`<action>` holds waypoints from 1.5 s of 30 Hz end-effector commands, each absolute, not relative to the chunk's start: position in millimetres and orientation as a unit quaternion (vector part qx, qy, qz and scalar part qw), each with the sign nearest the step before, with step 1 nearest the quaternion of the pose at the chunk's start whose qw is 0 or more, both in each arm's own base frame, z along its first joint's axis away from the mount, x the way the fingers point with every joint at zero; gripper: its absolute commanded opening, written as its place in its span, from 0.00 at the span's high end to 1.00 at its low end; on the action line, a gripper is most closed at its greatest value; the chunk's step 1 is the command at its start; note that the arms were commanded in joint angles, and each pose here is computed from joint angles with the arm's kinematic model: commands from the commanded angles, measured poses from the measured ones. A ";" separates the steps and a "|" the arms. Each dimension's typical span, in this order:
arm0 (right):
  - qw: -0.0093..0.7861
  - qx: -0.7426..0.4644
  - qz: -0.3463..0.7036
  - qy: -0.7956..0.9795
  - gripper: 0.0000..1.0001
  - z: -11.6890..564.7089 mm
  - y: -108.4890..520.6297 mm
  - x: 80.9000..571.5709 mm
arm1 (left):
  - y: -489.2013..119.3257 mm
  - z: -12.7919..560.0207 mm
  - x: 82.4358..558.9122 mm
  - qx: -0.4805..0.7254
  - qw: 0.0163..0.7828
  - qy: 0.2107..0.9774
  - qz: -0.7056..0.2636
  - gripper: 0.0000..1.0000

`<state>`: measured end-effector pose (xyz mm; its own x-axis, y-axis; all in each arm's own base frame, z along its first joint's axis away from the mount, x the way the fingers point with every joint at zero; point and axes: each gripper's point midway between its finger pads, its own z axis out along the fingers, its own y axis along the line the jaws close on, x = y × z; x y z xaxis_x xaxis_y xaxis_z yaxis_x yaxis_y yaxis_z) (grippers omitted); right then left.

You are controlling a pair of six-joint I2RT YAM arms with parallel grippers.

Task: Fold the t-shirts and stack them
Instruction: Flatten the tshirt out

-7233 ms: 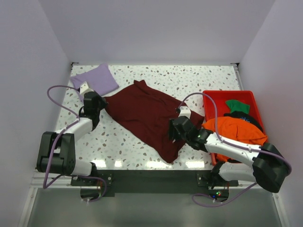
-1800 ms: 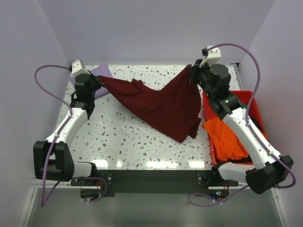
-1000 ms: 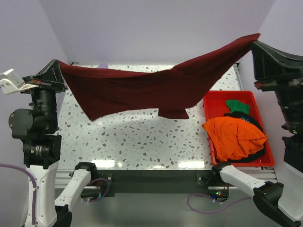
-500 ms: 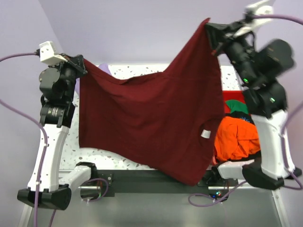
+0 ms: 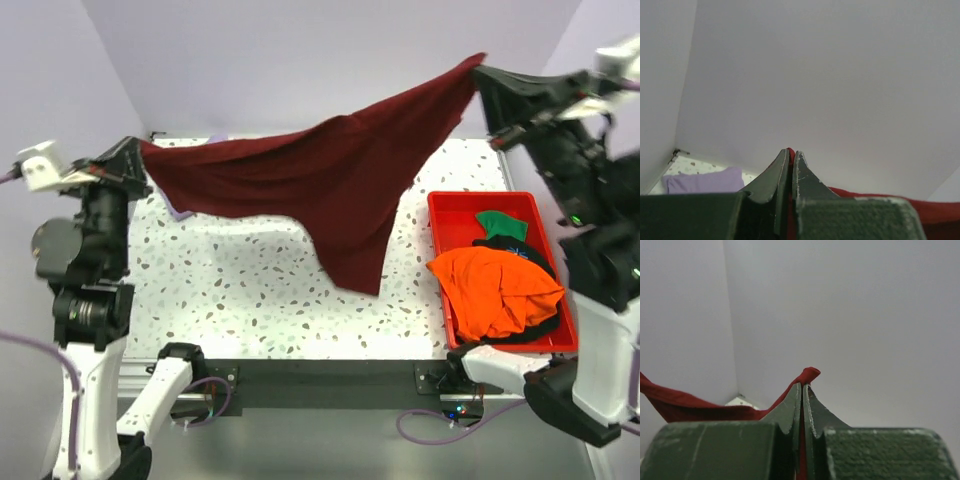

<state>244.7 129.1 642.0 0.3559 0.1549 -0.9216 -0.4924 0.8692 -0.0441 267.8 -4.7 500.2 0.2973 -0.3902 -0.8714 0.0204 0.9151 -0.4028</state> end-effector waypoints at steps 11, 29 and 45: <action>0.884 -0.144 0.180 0.406 1.00 735.3 91.8 171.0 | 7.9 588.3 188.3 -0.147 0.855 0.482 -0.122 1.00; 0.772 -0.086 0.050 0.628 1.00 490.8 183.6 588.5 | 33.9 322.6 483.6 -0.233 0.668 0.706 -0.015 1.00; 0.659 -0.037 0.052 0.749 0.02 292.6 180.5 617.7 | 12.8 213.9 493.8 -0.206 0.599 0.773 -0.034 0.00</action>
